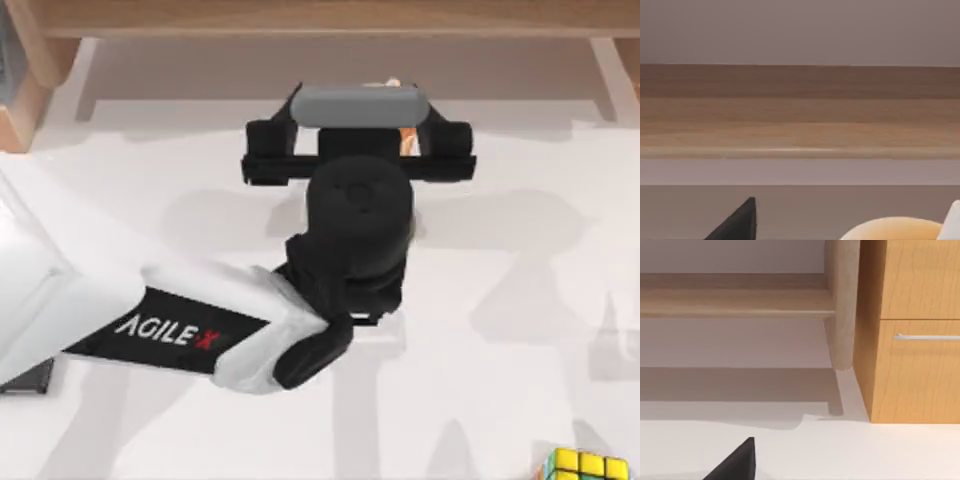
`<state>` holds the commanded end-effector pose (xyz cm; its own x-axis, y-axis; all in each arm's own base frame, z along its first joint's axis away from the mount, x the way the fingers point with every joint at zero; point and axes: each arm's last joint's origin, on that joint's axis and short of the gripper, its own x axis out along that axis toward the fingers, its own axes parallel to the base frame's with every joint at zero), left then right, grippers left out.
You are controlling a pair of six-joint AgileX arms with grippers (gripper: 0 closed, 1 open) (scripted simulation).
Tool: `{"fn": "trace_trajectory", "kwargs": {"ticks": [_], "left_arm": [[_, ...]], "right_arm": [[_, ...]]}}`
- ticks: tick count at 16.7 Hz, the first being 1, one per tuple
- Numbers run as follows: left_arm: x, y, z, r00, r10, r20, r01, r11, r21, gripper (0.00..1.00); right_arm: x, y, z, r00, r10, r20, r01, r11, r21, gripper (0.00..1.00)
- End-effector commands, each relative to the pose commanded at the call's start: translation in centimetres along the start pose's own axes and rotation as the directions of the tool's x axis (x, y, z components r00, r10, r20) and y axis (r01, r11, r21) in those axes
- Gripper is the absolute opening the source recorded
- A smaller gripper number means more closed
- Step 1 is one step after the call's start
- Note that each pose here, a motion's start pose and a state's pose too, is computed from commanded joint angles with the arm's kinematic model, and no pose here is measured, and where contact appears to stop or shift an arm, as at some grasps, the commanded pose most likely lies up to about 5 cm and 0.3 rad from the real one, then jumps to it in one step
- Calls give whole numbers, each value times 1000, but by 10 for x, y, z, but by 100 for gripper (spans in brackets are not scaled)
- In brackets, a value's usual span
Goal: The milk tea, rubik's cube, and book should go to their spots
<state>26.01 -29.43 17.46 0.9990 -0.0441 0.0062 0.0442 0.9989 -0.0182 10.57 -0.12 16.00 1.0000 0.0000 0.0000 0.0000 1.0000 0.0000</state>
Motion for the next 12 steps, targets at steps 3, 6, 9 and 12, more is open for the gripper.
{"fn": "trace_trajectory", "kwargs": {"ticks": [3, 6, 9, 12], "left_arm": [[1, 48, 37, 1000, 6, 5, -6, 1000, -2, 100], [-14, 114, 73, 1000, 18, 17, -18, 1000, -5, 100], [-52, 180, 92, 999, 24, 32, -24, 1000, -6, 100], [-99, 231, 85, 998, 33, 46, -33, 999, 0, 100]], "right_arm": [[0, 0, 0, 1000, 0, 0, 0, 1000, 0, 100], [0, 0, 0, 1000, 0, 0, 0, 1000, 0, 100], [0, 0, 0, 1000, 0, 0, 0, 1000, 0, 100], [0, 0, 0, 1000, 0, 0, 0, 1000, 0, 100]]}}
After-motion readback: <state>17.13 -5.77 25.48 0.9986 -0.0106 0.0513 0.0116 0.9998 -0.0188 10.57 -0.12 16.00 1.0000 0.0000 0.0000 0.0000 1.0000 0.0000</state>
